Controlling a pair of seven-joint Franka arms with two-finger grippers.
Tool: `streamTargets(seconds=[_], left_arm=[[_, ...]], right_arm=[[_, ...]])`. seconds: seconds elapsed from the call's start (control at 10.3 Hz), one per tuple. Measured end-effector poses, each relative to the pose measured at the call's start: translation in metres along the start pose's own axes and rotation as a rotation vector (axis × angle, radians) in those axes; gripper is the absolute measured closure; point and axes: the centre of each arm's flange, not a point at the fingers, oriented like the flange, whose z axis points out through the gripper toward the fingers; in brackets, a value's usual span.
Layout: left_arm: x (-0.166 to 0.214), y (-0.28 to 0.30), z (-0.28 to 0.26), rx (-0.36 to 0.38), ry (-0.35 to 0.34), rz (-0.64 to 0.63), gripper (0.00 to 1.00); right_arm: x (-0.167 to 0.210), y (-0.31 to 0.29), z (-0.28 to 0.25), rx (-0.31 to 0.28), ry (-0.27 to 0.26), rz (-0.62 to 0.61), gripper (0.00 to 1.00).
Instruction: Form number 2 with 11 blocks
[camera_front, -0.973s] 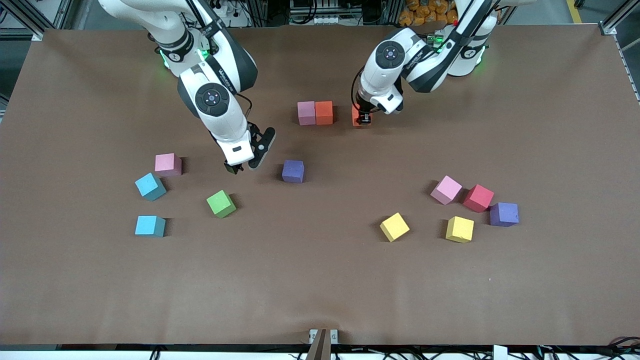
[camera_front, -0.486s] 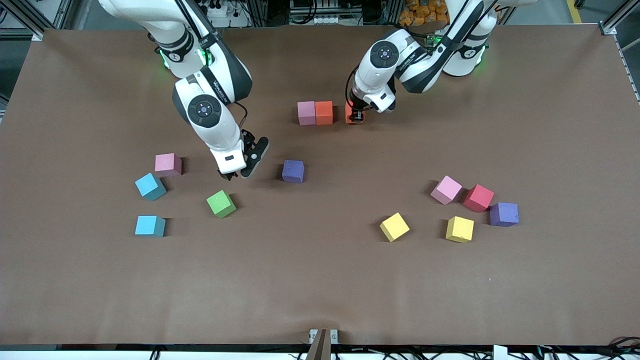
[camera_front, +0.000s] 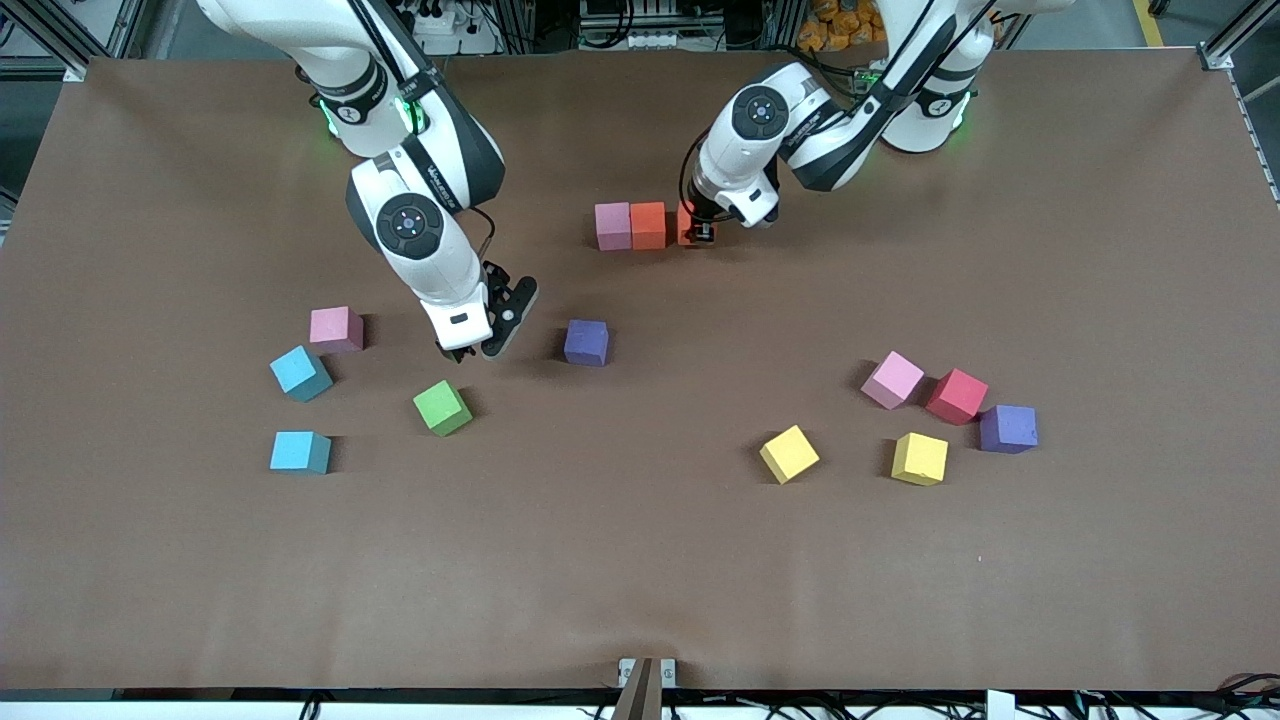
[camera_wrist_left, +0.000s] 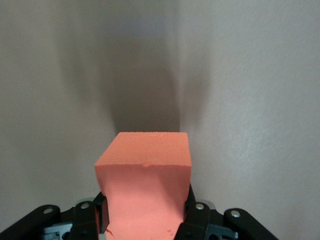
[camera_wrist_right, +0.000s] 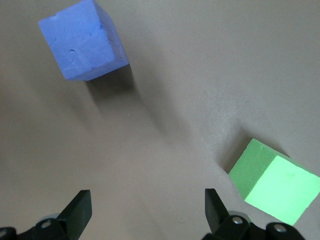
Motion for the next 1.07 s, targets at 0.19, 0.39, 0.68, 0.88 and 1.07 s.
streamTargets(seconds=[0.19, 0.39, 0.68, 0.88, 1.07], left_arm=[[-0.002, -0.004, 0.008, 0.016, -0.003, 0.004, 0.45], [-0.002, -0.003, 0.011, 0.018, -0.012, 0.0, 0.45], [-0.001, -0.002, 0.017, 0.026, -0.021, -0.006, 0.45], [0.0, 0.004, 0.02, 0.03, -0.024, -0.012, 0.45], [0.001, 0.009, 0.022, 0.033, -0.023, -0.014, 0.45]], right_arm=[[0.0, 0.0, 0.001, 0.001, -0.001, 0.0, 0.0], [0.0, 0.0, 0.001, 0.001, -0.002, 0.0, 0.0], [0.001, 0.001, 0.001, -0.003, 0.006, 0.0, 0.0], [0.001, 0.001, 0.002, -0.004, 0.006, 0.0, 0.0], [0.001, 0.001, 0.002, -0.004, 0.006, 0.0, 0.0]])
